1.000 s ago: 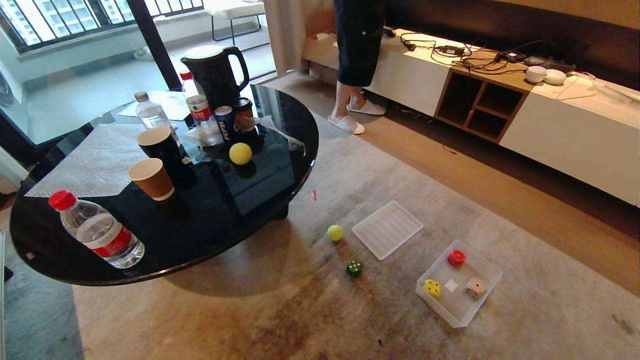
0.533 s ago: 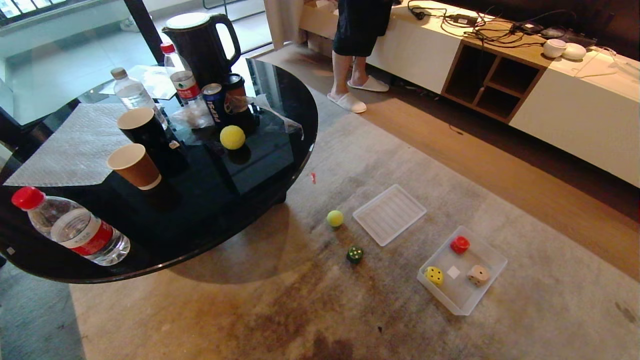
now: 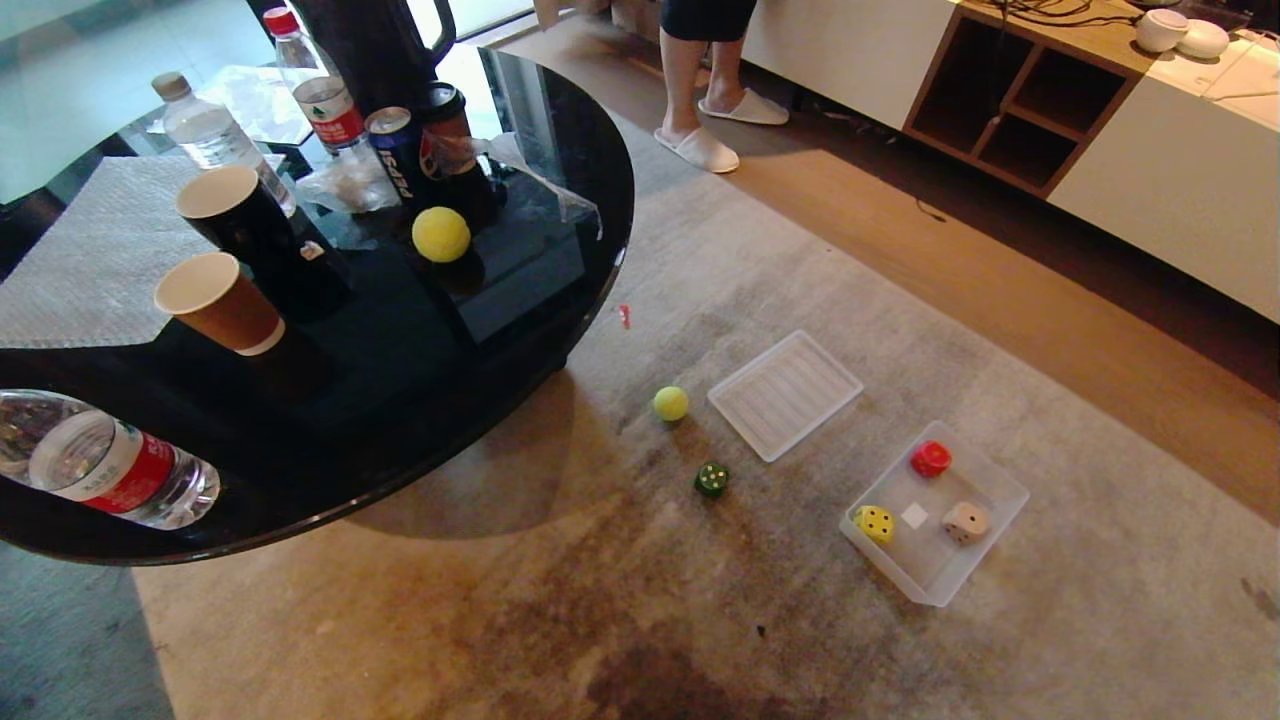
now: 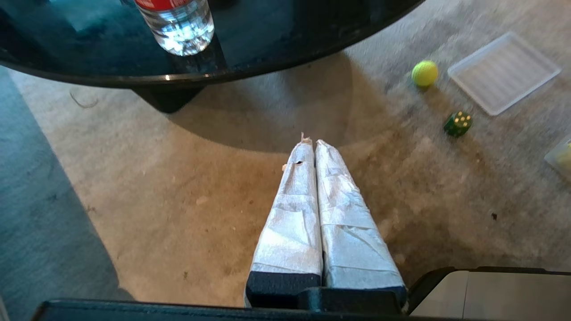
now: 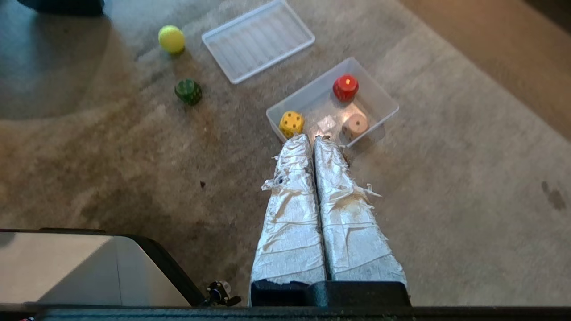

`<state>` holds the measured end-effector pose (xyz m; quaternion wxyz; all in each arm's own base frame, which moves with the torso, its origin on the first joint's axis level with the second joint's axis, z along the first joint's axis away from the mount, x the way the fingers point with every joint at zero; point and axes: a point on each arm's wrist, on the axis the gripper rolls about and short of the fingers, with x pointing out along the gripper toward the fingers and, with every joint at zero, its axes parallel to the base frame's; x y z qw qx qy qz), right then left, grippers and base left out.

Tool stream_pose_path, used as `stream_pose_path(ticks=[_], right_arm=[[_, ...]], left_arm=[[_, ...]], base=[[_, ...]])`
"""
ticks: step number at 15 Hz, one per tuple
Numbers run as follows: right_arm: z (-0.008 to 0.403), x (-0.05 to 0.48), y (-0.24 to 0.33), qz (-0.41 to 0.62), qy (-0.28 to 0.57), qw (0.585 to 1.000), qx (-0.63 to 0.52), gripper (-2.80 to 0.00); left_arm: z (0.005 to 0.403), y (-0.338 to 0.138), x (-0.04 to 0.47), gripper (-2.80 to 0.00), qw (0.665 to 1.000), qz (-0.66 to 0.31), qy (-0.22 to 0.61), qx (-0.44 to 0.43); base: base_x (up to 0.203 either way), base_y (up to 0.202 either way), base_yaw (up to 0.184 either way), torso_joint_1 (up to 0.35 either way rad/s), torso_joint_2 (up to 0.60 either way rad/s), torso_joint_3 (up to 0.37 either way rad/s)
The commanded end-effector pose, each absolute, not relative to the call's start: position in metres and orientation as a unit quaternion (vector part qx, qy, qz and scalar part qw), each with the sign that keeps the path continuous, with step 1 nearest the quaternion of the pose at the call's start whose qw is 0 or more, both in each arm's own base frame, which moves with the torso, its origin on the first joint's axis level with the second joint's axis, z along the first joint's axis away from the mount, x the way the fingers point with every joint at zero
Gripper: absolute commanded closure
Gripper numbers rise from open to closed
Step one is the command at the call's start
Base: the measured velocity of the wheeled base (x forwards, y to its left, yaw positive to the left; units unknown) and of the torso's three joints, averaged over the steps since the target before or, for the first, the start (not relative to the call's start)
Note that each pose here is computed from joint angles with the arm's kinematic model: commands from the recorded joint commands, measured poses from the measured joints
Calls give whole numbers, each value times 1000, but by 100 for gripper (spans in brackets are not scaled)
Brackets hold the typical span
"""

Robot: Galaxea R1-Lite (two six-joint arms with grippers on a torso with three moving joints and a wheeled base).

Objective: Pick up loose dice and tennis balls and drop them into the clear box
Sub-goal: Find toys out of the box

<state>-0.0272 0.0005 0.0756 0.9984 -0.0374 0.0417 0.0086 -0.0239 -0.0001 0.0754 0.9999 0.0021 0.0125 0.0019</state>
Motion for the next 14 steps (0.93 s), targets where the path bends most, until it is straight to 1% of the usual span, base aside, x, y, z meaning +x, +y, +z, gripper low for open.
stream_pose_path(ticks=[1, 14], right_arm=[[76, -27, 1, 9, 43, 998, -38, 0], [76, -27, 1, 9, 43, 998, -38, 0]], left_arm=[[75, 0, -24, 0, 1000, 2, 13, 2], [75, 0, -24, 0, 1000, 2, 12, 2]], base=[[0, 0, 0, 2, -2, -193], [0, 0, 0, 2, 3, -196]])
